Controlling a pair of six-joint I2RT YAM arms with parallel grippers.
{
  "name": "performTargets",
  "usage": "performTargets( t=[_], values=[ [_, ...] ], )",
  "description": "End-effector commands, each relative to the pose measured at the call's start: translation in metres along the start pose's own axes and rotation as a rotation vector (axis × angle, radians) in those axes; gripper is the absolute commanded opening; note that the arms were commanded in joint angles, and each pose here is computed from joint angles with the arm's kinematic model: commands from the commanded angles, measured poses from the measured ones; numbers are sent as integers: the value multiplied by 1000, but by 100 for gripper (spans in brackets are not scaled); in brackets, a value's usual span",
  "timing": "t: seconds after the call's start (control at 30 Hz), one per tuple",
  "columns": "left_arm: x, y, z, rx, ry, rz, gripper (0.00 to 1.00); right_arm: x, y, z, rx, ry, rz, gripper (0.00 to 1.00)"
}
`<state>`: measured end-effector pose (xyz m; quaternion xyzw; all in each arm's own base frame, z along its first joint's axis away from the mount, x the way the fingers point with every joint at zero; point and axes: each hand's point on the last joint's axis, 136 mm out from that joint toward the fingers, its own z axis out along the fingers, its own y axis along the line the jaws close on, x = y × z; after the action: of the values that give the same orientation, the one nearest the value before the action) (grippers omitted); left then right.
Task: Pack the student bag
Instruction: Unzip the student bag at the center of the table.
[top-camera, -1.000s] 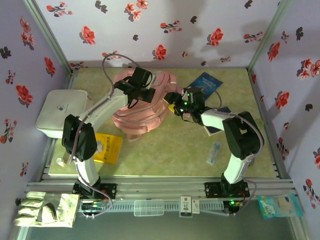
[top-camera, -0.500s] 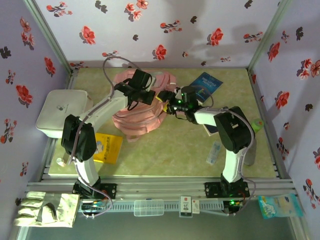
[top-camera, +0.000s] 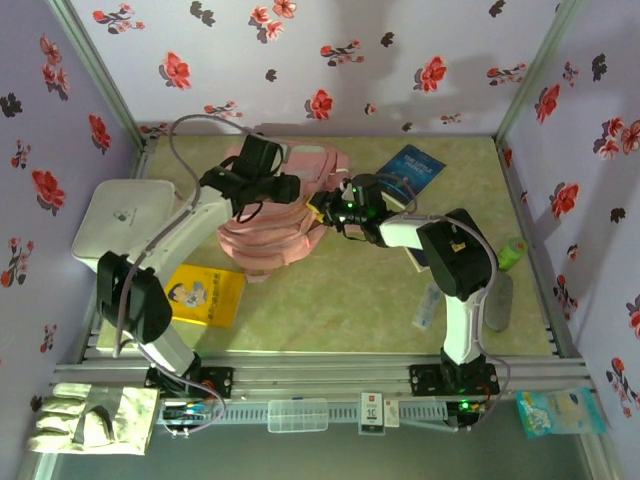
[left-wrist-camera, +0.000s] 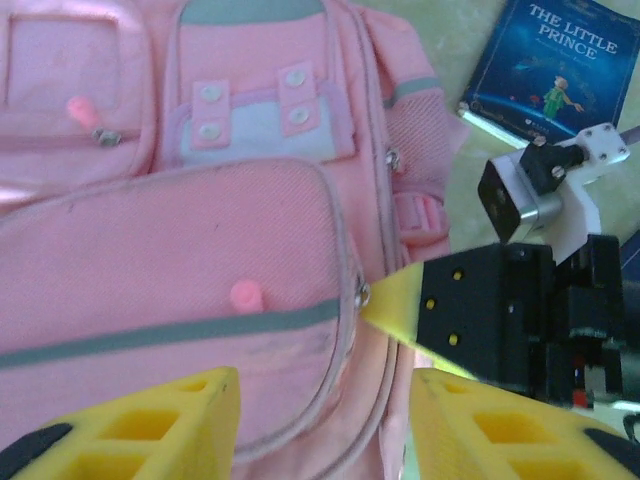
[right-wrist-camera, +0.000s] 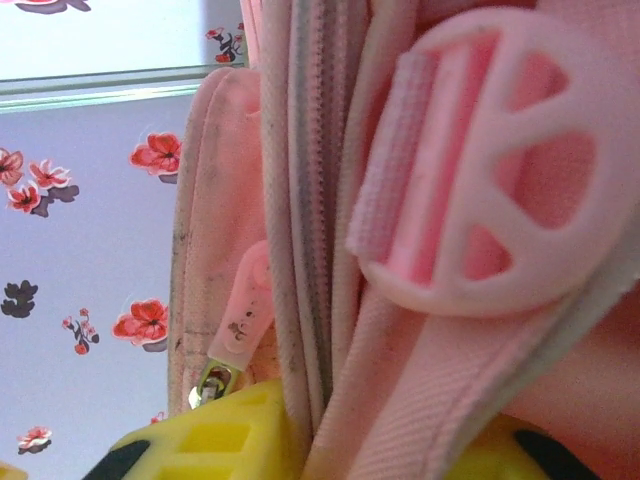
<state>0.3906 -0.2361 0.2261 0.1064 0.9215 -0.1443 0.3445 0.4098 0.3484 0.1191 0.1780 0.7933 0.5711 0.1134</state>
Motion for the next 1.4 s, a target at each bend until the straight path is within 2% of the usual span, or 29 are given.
performTargets(
  t=[0.0, 0.23, 0.47, 0.67, 0.83, 1.0, 1.1, 1.23, 1.37],
  values=[
    [27, 15, -14, -54, 56, -141, 49, -3, 41, 4, -90, -28, -93, 21],
    [75, 2, -30, -21, 83, -301, 47, -2, 59, 14, -109, -52, -124, 16],
    [105, -23, -16, -4, 70, -335, 41, -2, 75, 19, -129, -75, -139, 16],
    [101, -32, 5, -36, 54, -306, 35, 2, 80, 20, -144, -75, -137, 16],
    [92, -24, 20, -108, 14, -313, 27, 3, 80, 18, -149, -75, -128, 16],
    [81, -21, 30, -120, -11, -312, 27, 5, 83, 17, -156, -73, -131, 16],
    [83, -21, 37, -129, 0, -318, 28, 4, 83, 18, -158, -73, -127, 16],
    [90, -9, 41, -206, 13, -346, 26, 5, 86, 19, -168, -64, -135, 17],
    [93, -8, 46, -218, 17, -337, 25, 5, 85, 21, -166, -61, -139, 16]
  ],
)
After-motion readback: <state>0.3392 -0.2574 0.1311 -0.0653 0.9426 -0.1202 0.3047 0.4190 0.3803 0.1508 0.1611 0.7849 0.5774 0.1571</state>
